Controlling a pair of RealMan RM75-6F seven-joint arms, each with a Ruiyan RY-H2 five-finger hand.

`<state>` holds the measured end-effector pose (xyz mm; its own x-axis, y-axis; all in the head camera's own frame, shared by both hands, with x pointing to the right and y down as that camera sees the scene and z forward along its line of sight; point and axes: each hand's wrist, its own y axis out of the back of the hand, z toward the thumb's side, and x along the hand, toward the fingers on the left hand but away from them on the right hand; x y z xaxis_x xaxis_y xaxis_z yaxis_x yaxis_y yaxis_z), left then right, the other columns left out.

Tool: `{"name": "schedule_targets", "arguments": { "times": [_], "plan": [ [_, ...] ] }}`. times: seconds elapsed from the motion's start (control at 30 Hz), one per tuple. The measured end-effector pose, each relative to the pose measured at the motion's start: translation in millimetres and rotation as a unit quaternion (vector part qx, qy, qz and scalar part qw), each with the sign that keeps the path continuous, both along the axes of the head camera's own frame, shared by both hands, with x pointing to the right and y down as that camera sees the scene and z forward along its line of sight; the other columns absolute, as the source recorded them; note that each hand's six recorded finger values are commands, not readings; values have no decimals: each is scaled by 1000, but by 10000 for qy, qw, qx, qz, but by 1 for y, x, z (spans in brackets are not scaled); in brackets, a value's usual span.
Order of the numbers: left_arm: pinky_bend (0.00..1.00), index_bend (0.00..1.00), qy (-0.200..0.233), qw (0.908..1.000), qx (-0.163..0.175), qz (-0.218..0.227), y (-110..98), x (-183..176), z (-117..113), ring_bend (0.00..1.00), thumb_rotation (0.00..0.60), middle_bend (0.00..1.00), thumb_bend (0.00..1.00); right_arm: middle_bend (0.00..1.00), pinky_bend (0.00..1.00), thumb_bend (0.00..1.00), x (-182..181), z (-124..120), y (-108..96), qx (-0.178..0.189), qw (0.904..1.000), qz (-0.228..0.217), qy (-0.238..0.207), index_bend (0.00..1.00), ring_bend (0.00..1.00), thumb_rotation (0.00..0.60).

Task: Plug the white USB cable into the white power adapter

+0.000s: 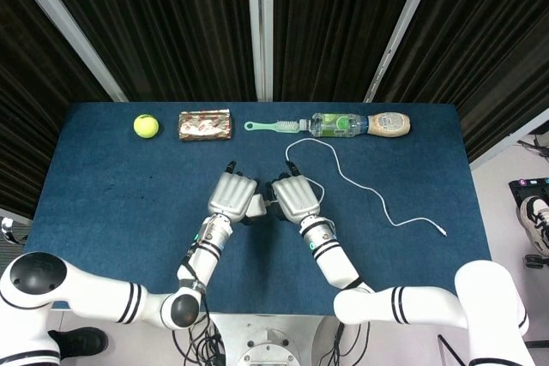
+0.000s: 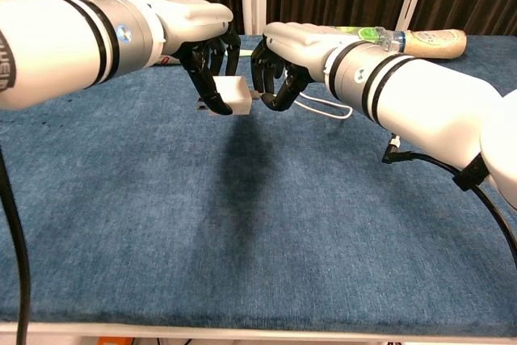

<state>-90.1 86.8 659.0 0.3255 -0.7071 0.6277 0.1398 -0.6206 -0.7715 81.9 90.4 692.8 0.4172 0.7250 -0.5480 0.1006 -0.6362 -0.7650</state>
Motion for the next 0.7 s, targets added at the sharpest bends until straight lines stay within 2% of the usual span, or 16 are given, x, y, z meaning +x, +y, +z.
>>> {"name": "schedule_targets", "arguments": {
  "times": [0.13,0.2,0.23,0.33,0.4,0.47,0.53,0.67,0.7],
  "plan": [
    [117,491,-3,10000,-4,-5,0,-1,0,346,509,492,175,459,12,402,0,0,0,8,10000,5,10,586,274,600],
    [117,491,4,10000,-4,-17,0,-1,0,346,510,492,175,454,5,389,1,0,1,2,10000,4,17,551,272,600],
    [118,491,6,10000,0,-18,0,-2,0,346,510,492,175,443,3,373,2,0,1,-10,10000,1,19,509,263,600],
    [118,488,26,10000,13,-20,0,-4,0,346,509,488,175,350,0,289,5,-1,2,-53,10000,0,13,271,176,600],
    [116,478,51,10000,26,-17,0,-7,0,338,509,474,171,287,0,243,8,-2,2,-59,10000,9,18,154,133,600],
    [112,470,93,9999,28,-30,1,-10,1,315,508,454,168,240,0,223,14,-5,2,-51,10000,26,45,79,108,600],
    [106,453,121,9999,18,-38,2,-17,4,288,511,428,167,203,0,214,22,-7,1,-30,9999,39,100,29,88,600],
    [85,392,139,9999,-45,-56,6,-31,12,261,515,399,168,168,0,187,43,-13,-2,4,9997,102,234,1,64,600],
    [67,368,135,9999,-71,-60,7,-35,16,249,532,392,168,162,0,172,49,-15,-2,9,9996,127,268,0,59,600]
  ]
}}
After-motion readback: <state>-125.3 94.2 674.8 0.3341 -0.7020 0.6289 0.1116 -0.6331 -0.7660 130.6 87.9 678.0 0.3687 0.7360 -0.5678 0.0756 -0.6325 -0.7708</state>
